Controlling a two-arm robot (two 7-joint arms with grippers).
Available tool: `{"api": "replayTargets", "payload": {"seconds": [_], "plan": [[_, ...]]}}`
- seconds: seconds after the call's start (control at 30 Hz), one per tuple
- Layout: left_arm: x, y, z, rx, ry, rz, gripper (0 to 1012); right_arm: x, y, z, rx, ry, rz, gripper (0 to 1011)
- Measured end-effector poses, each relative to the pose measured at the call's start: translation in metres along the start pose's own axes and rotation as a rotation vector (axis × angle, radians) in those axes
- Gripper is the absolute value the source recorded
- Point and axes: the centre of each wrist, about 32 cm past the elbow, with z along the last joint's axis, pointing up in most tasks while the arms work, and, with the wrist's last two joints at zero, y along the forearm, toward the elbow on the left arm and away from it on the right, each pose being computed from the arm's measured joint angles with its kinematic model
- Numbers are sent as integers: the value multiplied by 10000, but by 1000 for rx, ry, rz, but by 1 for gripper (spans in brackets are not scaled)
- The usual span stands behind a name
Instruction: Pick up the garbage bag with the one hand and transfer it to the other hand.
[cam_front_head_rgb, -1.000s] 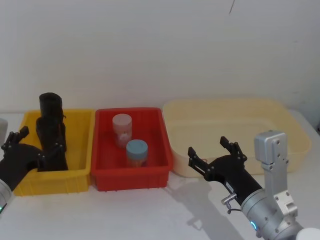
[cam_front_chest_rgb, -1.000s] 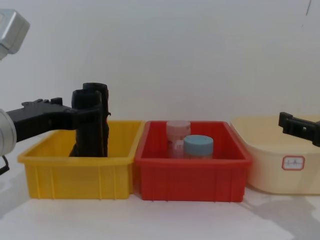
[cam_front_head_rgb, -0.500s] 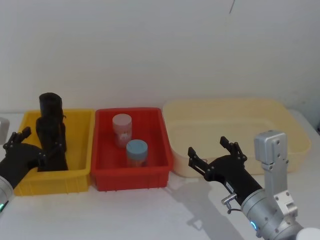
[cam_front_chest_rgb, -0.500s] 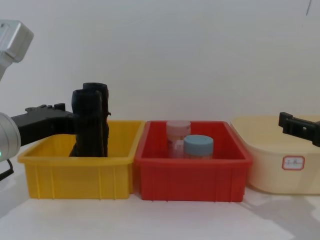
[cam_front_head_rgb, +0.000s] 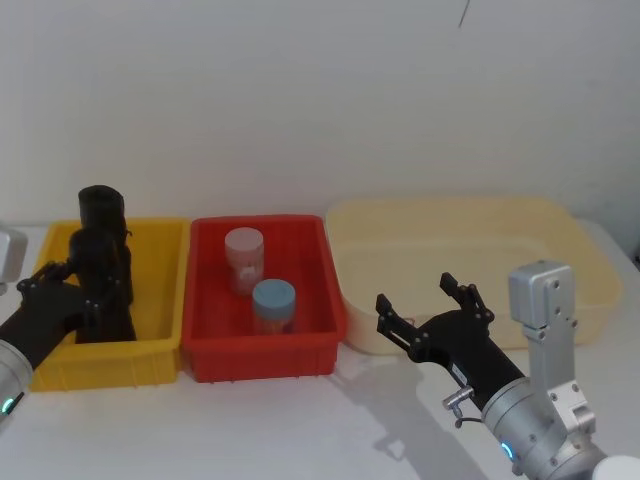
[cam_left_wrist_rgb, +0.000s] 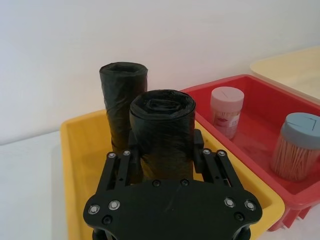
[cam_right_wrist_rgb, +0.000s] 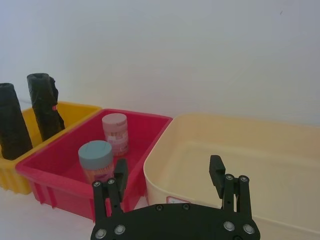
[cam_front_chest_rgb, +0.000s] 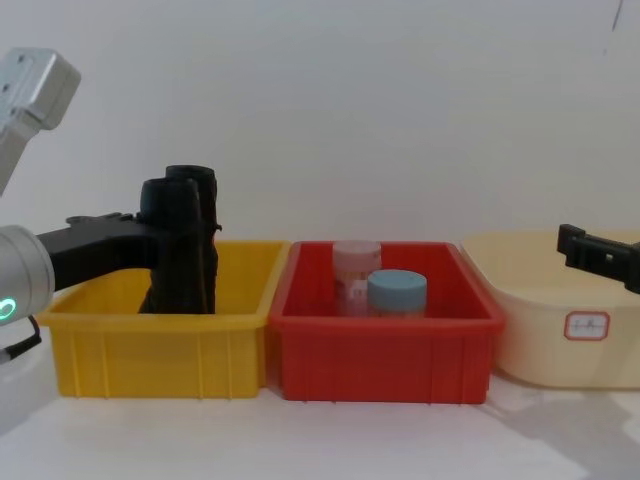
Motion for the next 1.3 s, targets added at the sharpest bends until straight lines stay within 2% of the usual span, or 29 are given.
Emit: {"api": "replayTargets", "payload": {"seconds": [0.13, 0.33, 0.57, 0.63, 0.73, 0.83, 0.87, 0.93, 1.07, 1.1, 1.13, 1.17, 1.27, 1.3], "plan": [[5, -15, 4, -3, -1, -7, 533, 0, 0, 0, 0, 0, 0, 1001], [0, -38, 54, -19, -8, -20, 493, 0, 0, 0, 0, 0, 0, 1000], [-37, -80, 230, -66, -32, -63, 453, 0, 0, 0, 0, 0, 0, 1000], [-65, -112, 338, -93, -49, -89, 445, 0, 0, 0, 0, 0, 0, 1001], [-92, -145, 444, -117, -67, -112, 429, 0, 0, 0, 0, 0, 0, 1000], [-143, -212, 633, -157, -97, -155, 415, 0, 0, 0, 0, 0, 0, 1001], [-143, -212, 633, -157, -97, -155, 409, 0, 0, 0, 0, 0, 0, 1001], [-188, -278, 785, -188, -119, -192, 402, 0, 0, 0, 0, 0, 0, 1001], [-246, -342, 909, -213, -135, -233, 386, 0, 0, 0, 0, 0, 0, 1000], [-276, -380, 971, -226, -142, -254, 386, 0, 0, 0, 0, 0, 0, 1001], [-286, -392, 987, -229, -144, -263, 386, 0, 0, 0, 0, 0, 0, 1001], [-320, -430, 1042, -241, -148, -286, 386, 0, 0, 0, 0, 0, 0, 1001], [-353, -467, 1080, -249, -148, -307, 386, 0, 0, 0, 0, 0, 0, 1001], [-405, -528, 1120, -258, -144, -339, 386, 0, 0, 0, 0, 0, 0, 1000]]}}
